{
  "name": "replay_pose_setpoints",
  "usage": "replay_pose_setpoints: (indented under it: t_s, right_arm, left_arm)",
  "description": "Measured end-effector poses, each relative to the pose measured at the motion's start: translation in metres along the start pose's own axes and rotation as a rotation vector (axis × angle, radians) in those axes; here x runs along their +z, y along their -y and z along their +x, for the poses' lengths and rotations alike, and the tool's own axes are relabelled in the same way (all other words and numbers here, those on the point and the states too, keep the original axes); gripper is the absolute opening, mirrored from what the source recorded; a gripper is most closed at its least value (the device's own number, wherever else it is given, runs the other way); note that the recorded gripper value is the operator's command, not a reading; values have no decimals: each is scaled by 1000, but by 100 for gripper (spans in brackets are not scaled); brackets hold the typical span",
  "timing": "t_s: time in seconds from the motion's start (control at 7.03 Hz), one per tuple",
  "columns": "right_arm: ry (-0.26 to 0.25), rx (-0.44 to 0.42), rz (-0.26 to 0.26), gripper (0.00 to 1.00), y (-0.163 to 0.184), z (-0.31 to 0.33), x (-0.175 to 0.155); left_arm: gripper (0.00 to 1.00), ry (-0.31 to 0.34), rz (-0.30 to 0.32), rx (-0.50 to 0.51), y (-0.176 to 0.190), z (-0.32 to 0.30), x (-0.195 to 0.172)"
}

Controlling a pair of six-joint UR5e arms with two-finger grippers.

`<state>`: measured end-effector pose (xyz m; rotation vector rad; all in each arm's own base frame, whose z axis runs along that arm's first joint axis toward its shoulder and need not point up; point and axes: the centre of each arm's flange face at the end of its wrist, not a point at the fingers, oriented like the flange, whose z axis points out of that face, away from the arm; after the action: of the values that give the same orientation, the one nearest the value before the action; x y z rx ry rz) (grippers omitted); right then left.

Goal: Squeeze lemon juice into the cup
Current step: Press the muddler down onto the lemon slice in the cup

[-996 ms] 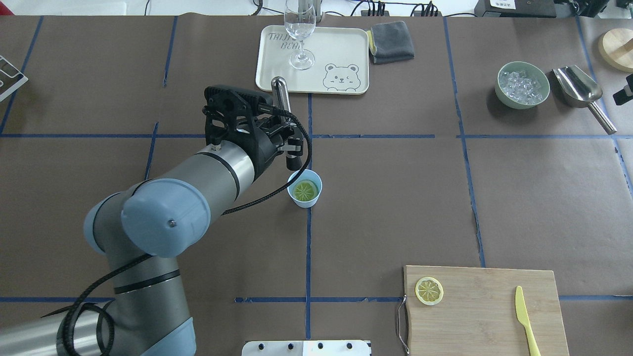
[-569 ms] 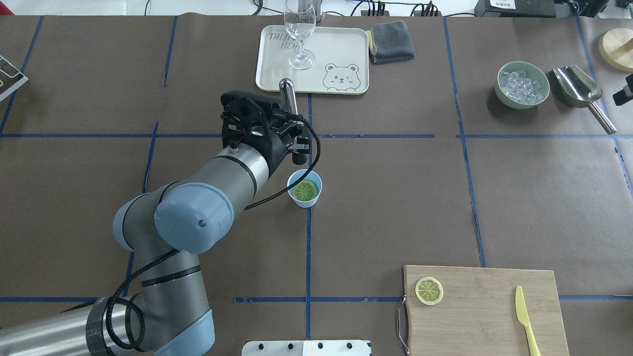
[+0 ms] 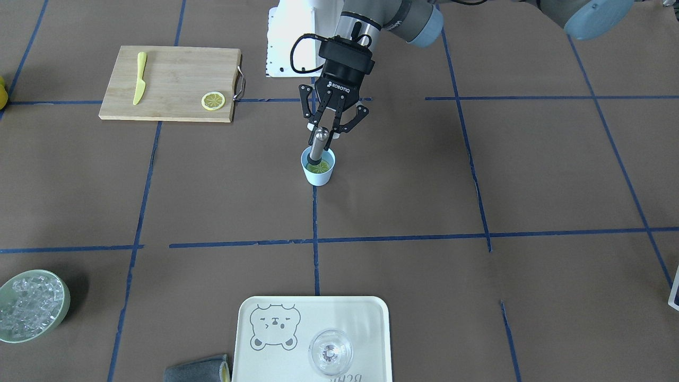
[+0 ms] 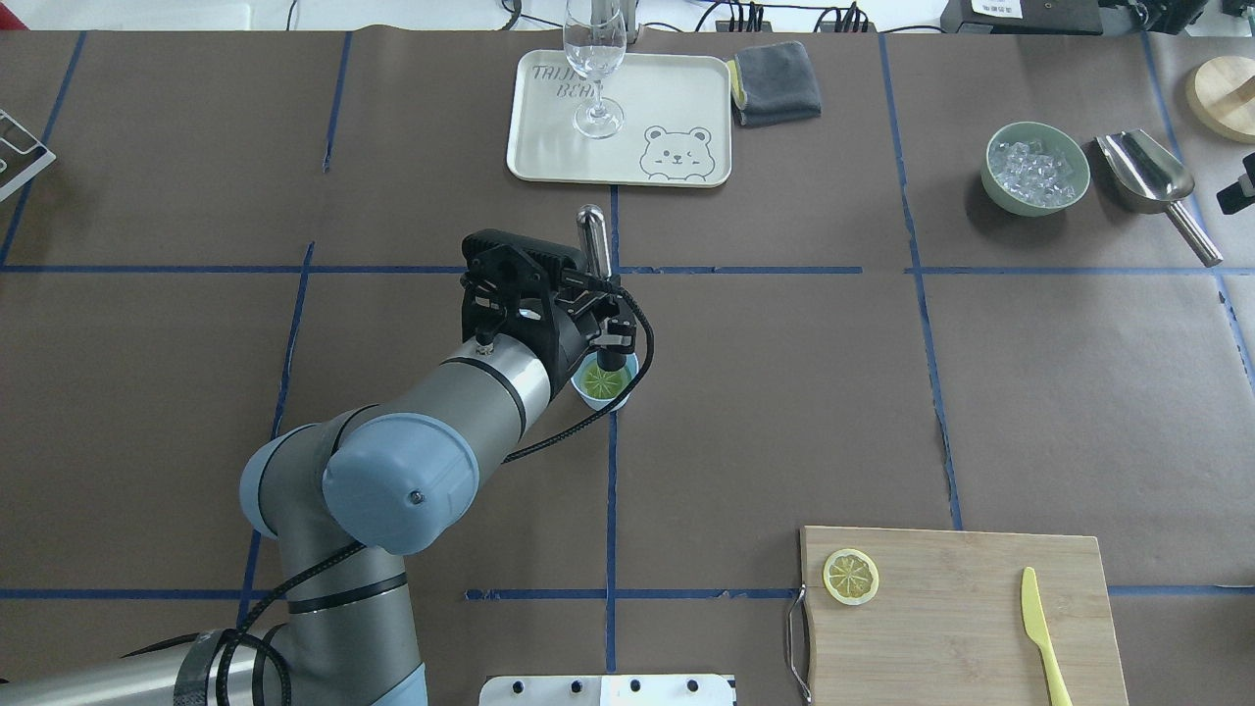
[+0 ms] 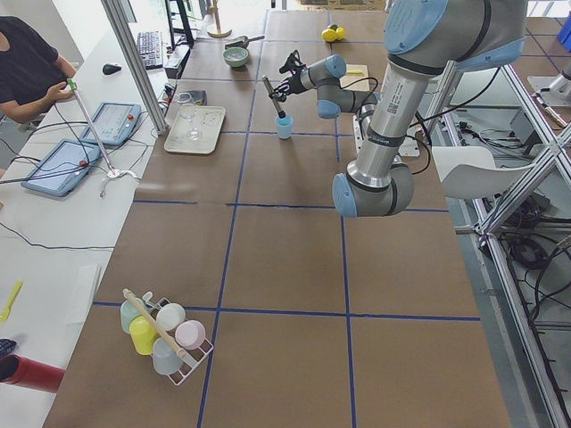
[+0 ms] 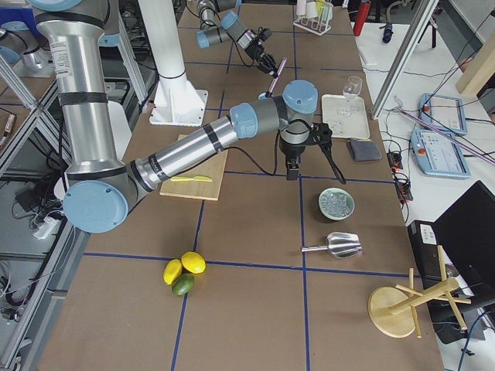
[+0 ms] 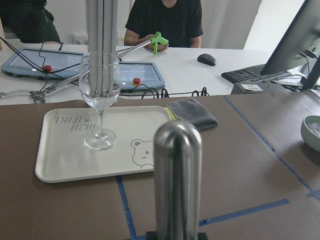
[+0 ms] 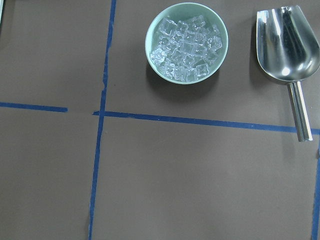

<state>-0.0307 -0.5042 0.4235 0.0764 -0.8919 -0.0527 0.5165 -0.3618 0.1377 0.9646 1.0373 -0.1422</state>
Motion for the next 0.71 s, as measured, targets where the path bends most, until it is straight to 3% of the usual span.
replay_pose_setpoints:
  t_s: [0.71]
  right_arm:
    - [-2, 0, 0, 100, 0, 2, 1]
  left_arm:
    - [0, -1, -10, 7, -8, 0, 2]
